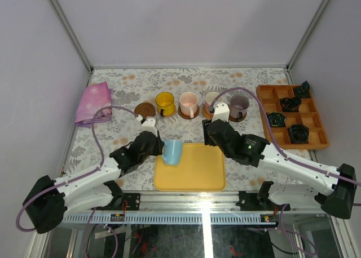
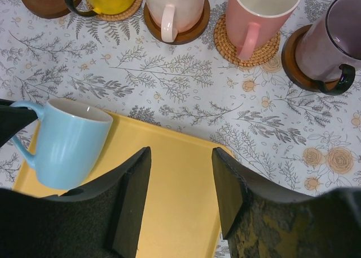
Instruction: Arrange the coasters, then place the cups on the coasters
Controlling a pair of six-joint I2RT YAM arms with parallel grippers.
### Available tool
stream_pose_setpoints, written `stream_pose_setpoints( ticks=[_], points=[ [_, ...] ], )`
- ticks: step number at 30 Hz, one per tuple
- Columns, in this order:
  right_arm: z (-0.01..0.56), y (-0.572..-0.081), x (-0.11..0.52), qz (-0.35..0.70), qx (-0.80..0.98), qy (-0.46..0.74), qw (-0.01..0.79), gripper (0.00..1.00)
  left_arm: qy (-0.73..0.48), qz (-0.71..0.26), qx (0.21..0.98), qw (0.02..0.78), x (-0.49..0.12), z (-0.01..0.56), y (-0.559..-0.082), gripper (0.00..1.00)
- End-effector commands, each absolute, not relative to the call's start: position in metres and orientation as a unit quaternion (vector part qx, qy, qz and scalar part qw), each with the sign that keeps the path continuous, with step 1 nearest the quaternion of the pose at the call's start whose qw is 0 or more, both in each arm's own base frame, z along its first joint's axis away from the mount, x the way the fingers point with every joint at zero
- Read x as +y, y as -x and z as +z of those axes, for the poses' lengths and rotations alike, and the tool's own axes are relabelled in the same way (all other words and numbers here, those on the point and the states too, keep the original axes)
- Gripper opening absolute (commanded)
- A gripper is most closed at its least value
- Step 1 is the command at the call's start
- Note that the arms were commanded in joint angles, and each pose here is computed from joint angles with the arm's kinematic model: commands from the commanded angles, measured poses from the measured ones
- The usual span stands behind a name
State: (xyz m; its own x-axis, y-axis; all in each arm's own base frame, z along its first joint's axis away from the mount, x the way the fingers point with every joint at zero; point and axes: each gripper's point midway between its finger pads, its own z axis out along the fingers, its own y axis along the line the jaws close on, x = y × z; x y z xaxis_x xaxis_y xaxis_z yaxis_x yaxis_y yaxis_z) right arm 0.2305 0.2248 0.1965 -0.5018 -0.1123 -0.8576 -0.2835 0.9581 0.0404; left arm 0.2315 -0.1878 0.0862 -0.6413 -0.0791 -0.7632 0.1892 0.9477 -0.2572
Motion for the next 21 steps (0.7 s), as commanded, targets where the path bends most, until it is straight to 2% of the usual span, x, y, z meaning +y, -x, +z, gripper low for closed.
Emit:
stream_pose_setpoints(
  ticks=[1,6,14,21],
  points=[
    [0.216,-0.241,0.231,0.119,0.849,0.110,0.502,0.54,-0.036,-0.229,0.808,0.541,-0.201,0.139,-0.253,0.00],
    [0.230,-0.240,0.245,0.176,0.842,0.142,0.489,0.54,-0.063,-0.277,0.740,0.609,-0.202,0.172,-0.246,0.00],
    [0.252,-0.221,0.282,0.273,0.816,0.215,0.461,0.51,-0.103,-0.351,0.646,0.670,-0.204,0.204,-0.219,0.00],
    [0.239,-0.241,0.276,0.224,0.840,0.171,0.464,0.46,-0.150,-0.387,0.597,0.687,-0.212,0.217,-0.200,0.00]
  ],
)
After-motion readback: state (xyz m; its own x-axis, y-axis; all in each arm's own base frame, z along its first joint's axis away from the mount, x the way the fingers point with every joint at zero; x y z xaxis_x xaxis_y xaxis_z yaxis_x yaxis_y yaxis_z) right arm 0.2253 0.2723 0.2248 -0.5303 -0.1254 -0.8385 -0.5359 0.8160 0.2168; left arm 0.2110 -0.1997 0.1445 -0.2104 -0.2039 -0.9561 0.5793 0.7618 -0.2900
